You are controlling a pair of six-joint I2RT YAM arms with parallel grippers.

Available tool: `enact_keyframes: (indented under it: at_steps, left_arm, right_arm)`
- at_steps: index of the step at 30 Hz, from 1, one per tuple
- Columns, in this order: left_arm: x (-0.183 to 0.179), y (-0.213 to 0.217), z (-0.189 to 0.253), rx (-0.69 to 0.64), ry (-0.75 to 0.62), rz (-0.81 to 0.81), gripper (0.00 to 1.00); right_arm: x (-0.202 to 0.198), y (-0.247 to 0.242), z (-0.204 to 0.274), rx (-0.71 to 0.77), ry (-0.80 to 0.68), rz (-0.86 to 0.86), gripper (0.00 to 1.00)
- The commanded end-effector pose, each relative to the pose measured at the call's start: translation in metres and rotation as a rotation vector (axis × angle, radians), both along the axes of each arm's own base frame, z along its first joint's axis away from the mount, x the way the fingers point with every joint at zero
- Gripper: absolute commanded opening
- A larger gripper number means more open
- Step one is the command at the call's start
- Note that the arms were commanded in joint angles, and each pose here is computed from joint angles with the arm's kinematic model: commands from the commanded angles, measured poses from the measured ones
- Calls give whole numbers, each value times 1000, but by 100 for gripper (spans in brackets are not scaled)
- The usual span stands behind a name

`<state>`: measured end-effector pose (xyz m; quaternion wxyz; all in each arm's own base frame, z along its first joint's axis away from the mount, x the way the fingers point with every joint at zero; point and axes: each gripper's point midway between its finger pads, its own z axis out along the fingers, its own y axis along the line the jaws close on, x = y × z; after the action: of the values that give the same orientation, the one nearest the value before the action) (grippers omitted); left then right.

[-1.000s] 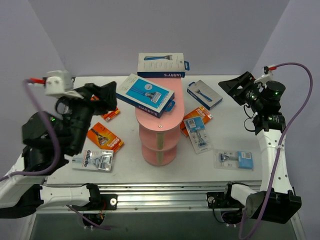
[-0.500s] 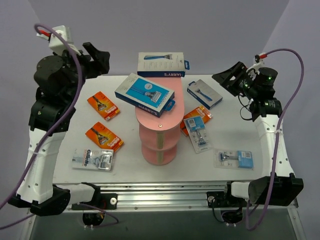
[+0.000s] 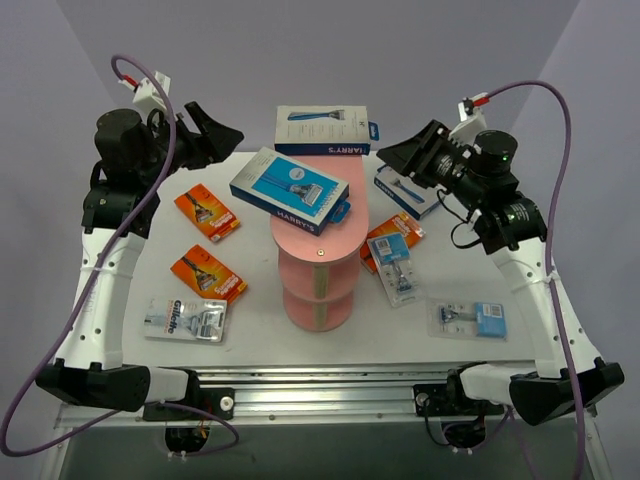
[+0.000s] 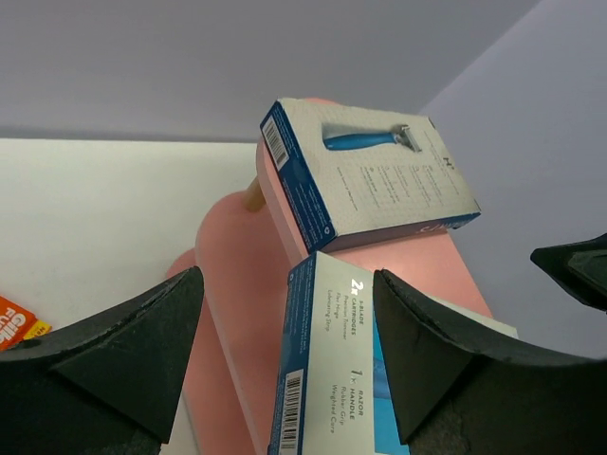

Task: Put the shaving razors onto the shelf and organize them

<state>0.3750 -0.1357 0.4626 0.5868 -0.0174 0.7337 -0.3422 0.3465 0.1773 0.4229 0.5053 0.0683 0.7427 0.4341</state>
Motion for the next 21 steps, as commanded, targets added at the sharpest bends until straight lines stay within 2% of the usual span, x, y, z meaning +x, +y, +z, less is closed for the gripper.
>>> enact_keyframes:
  at_steps: [1,12,21]
  left_arm:
    - [-8,-10,9,-24,-43,-77,81]
    - [-12,-13,-18,-20,-17,-97,81]
    - [-19,-22,-18,-23,-26,-132,81]
  right_arm:
    - [-8,18,12,21,-23,-8,43]
    - [-39,64,9,8,16,57,42]
    - [-54,71,-2,-14,49,59,42]
